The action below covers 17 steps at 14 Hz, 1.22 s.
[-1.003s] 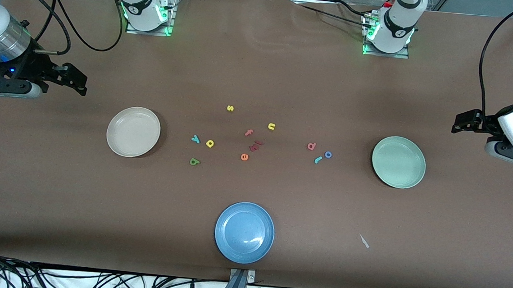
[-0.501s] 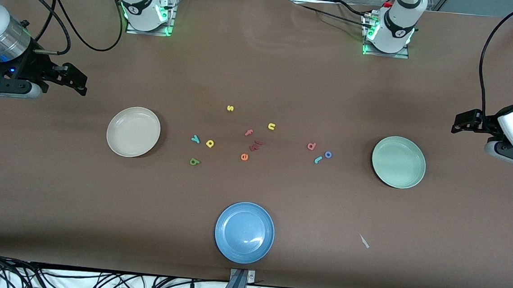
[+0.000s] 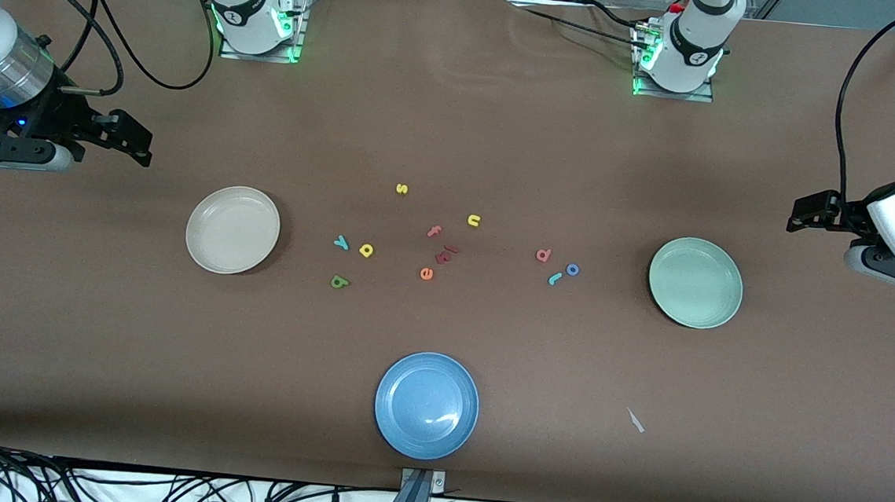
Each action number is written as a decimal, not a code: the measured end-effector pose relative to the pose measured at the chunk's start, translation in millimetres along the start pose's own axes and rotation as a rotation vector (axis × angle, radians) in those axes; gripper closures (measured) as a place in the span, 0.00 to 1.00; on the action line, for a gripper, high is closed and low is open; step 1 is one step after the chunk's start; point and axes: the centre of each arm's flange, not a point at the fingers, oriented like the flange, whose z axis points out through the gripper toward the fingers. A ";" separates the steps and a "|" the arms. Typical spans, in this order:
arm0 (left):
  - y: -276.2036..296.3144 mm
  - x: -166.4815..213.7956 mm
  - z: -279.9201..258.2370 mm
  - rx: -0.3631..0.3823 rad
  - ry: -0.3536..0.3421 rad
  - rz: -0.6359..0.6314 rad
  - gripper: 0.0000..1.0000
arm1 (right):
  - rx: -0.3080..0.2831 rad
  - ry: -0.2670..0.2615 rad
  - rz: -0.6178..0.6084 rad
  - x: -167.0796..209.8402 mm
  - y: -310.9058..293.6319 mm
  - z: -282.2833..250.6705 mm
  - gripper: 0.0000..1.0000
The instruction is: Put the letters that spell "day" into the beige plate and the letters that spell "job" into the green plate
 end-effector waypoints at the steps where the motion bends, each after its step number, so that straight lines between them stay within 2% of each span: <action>1: 0.0 0.0 0.0 0.000 0.000 0.000 0.00 | 0.000 0.000 0.000 0.0 0.0 0.0 0.00; 17: 4.8 1.8 0.9 -0.013 0.002 -0.004 0.00 | 0.000 -0.002 0.000 0.0 0.1 0.3 0.00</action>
